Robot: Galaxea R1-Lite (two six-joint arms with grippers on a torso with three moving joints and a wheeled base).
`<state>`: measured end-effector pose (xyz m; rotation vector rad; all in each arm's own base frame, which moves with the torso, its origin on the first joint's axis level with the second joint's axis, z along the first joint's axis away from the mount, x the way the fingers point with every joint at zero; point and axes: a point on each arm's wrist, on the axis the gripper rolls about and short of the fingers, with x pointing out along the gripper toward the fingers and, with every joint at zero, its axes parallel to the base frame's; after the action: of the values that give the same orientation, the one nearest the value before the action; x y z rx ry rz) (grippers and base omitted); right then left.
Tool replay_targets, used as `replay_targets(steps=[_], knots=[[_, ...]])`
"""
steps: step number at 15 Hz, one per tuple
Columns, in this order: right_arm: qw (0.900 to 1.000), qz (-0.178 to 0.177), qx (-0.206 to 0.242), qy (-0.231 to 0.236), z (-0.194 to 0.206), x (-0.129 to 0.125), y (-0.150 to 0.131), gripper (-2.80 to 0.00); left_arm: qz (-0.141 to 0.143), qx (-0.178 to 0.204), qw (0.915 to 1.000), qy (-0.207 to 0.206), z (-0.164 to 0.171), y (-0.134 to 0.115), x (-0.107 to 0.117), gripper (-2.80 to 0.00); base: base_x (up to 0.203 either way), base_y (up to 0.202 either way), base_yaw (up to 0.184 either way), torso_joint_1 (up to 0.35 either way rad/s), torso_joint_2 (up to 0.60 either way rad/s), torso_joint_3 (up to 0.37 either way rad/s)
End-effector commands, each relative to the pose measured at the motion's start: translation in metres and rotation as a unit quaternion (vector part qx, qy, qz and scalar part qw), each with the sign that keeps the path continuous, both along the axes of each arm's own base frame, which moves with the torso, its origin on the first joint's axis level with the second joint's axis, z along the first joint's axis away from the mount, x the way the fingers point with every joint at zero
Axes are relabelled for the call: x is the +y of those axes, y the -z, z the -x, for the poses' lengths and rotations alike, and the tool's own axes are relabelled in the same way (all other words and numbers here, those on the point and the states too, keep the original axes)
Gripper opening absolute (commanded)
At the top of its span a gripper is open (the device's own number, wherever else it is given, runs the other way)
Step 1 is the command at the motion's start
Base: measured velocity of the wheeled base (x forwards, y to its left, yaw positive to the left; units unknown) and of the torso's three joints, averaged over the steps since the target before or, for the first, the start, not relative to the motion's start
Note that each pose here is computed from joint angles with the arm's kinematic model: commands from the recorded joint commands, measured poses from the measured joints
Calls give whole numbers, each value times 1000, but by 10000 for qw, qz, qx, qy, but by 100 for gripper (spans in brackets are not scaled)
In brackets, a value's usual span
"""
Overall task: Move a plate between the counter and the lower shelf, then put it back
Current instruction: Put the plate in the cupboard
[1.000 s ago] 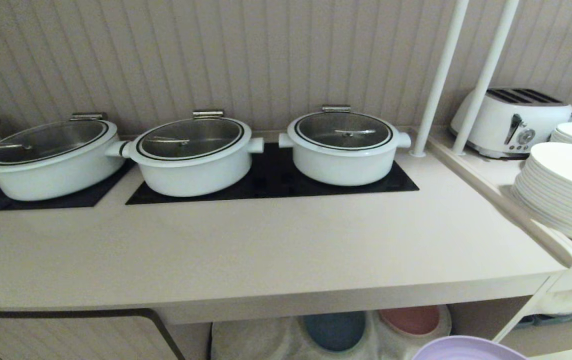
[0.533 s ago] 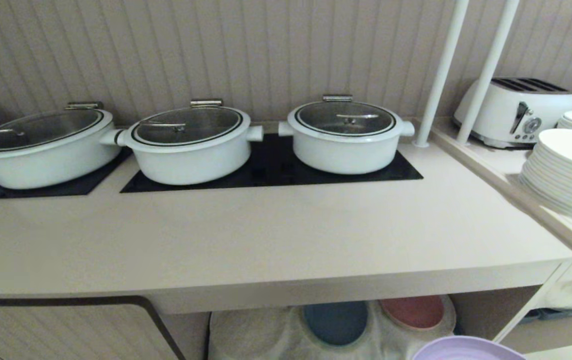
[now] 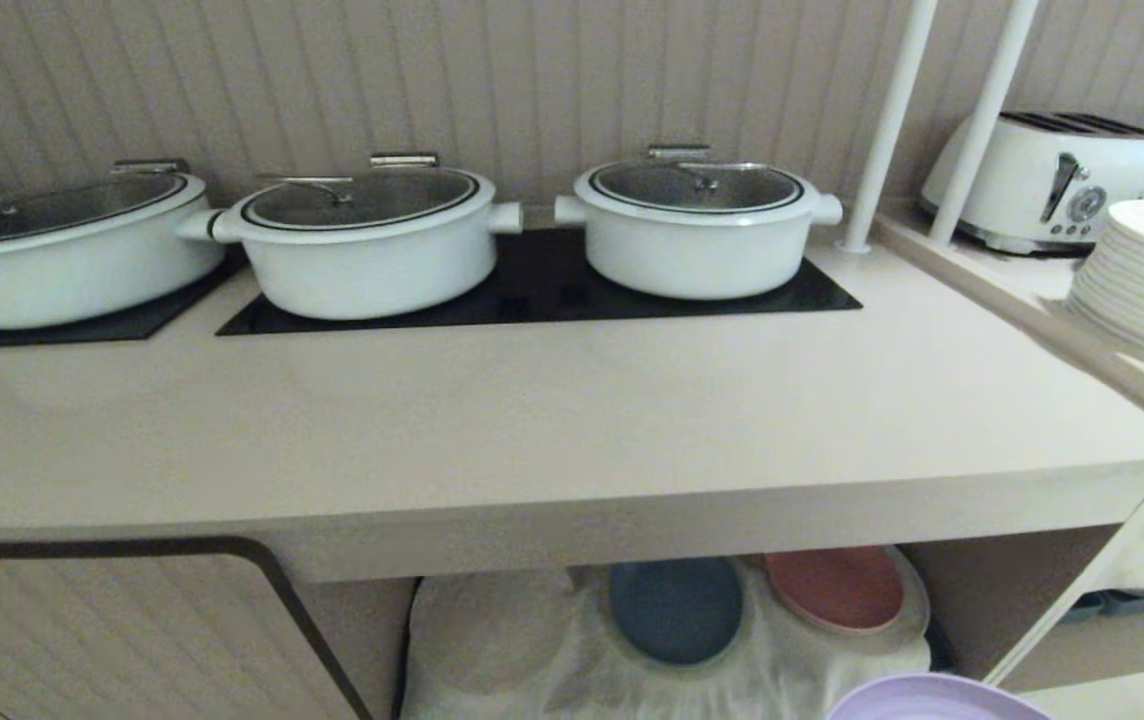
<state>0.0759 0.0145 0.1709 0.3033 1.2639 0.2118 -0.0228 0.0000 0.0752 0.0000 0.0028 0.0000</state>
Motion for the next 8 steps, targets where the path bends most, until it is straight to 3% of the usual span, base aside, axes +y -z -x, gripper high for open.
replay_targets(steps=[1,8], knots=[[10000,-11,27,-2,0,0,0,-280,0,-6,10000,0,0,0,0,-280,0,0,0,-253,531,260],[10000,-12,11,-2,0,0,0,-280,0,-6,10000,0,0,0,0,-280,0,0,0,-257,513,252]])
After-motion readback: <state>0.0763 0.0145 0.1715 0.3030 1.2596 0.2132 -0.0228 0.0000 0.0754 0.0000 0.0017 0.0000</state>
